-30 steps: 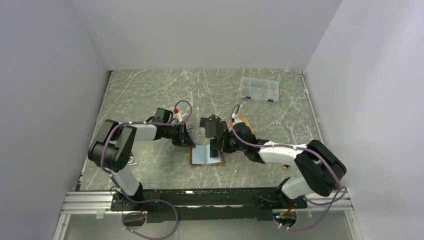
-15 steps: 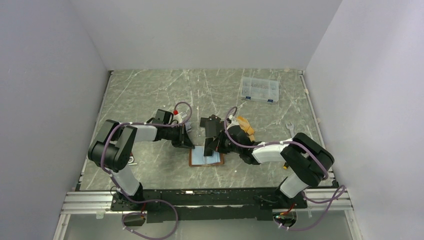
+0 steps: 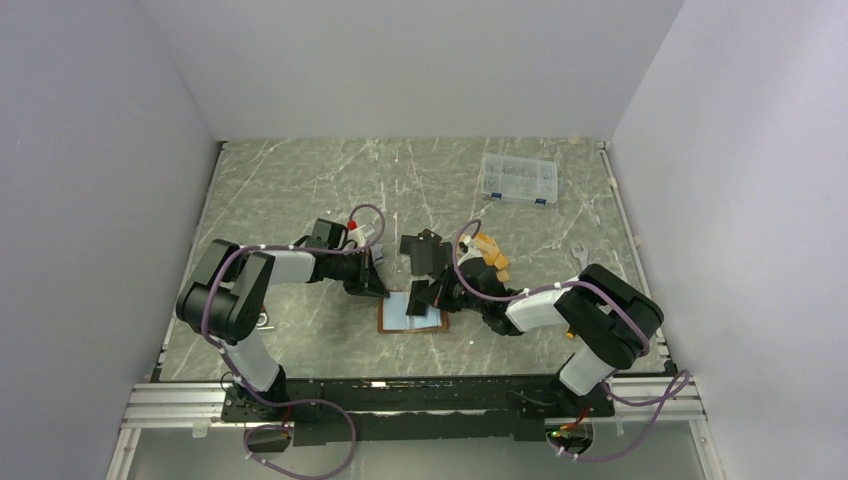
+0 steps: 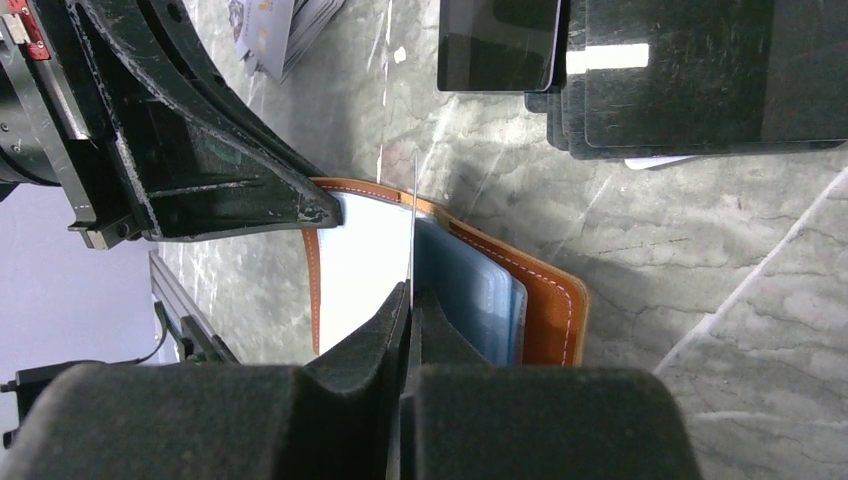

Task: Put the credit cards into the card holder
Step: Insert the credit card into the card holder.

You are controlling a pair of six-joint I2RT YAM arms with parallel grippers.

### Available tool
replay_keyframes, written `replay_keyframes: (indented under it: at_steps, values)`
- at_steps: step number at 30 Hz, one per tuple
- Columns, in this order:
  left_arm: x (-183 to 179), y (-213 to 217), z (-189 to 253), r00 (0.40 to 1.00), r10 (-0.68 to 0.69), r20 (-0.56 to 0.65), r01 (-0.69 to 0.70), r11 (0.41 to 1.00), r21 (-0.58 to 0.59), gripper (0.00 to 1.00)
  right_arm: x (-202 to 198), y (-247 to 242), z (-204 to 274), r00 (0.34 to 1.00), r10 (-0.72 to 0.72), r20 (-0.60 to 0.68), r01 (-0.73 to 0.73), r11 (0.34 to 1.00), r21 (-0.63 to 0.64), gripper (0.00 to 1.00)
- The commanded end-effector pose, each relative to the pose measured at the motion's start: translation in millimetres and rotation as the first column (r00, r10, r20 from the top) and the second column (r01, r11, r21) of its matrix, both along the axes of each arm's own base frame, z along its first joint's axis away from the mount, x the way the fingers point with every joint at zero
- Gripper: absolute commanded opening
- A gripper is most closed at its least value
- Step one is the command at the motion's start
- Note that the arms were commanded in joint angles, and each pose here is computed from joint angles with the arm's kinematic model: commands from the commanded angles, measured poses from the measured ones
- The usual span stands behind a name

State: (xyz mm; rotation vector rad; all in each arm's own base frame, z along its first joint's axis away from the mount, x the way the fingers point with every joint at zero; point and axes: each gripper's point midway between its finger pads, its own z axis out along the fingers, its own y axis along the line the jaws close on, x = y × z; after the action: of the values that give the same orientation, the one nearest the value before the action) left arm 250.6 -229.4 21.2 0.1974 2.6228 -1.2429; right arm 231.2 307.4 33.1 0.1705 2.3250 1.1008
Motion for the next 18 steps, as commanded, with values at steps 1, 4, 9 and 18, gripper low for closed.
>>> replay_keyframes:
  at_steps: [1,4,9,18]
  values:
    - [1.4,5.0,-11.7,1.0,0.003,0.031,-0.005,0.998,0.068,0.0,-12.2,-0.9,-9.8,0.999,0.036,-0.033,-0.037,0.999,-0.013,0.0]
    - [1.5,4.9,-13.2,1.0,0.004,0.028,-0.006,0.997,0.071,0.0,-19.0,-3.5,-15.7,0.997,0.056,-0.06,-0.058,0.998,-0.035,0.0]
    - [1.4,3.7,-13.5,1.0,0.001,0.027,-0.003,0.997,0.071,0.0,-27.9,-3.1,-20.1,0.991,0.101,-0.085,-0.105,0.993,-0.046,0.0]
    - [0.0,3.6,-13.6,1.0,-0.002,0.031,-0.001,0.997,0.076,0.0,-38.9,0.2,-32.1,0.978,0.147,-0.149,-0.155,0.987,-0.047,0.0]
